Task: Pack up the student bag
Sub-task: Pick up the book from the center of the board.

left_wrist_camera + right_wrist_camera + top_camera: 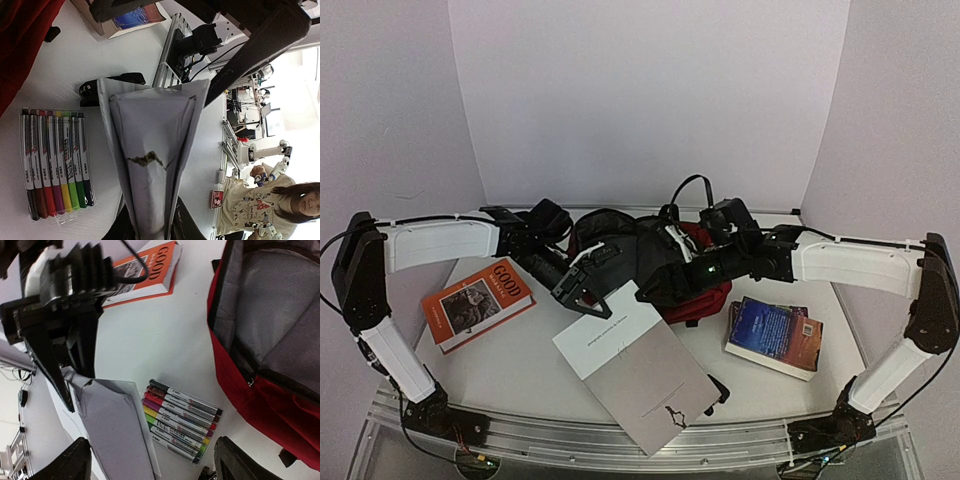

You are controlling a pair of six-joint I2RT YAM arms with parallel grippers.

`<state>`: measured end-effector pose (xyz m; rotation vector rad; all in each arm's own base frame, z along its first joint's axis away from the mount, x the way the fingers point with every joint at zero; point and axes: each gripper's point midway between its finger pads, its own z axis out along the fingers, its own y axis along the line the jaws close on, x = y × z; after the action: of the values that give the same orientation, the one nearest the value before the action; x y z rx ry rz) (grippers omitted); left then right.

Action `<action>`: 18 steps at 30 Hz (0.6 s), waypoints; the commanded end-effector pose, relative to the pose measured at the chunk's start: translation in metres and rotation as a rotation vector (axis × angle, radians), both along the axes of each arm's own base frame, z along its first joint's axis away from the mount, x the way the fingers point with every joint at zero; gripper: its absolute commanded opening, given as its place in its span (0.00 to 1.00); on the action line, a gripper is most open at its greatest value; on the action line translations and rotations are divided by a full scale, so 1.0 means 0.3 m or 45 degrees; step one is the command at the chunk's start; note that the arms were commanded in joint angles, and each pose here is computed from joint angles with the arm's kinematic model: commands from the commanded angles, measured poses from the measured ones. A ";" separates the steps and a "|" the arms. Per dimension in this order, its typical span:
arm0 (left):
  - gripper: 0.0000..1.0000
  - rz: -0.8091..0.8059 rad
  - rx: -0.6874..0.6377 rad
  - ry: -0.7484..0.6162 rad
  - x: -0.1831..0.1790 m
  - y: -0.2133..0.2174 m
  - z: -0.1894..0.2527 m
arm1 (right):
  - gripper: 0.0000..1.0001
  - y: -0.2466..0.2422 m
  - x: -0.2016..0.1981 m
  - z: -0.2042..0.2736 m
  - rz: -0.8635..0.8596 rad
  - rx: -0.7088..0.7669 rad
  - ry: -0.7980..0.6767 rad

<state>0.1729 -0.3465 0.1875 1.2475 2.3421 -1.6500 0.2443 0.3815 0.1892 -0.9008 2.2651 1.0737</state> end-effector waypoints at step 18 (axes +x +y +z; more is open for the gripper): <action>0.08 0.657 -0.234 0.117 0.255 0.206 0.371 | 0.98 -0.327 0.393 0.047 -1.008 -0.323 -0.334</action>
<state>0.2326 -0.2893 0.2573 0.5349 2.3404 -1.7109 0.3386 0.3015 0.1950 -0.2947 2.2691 0.4689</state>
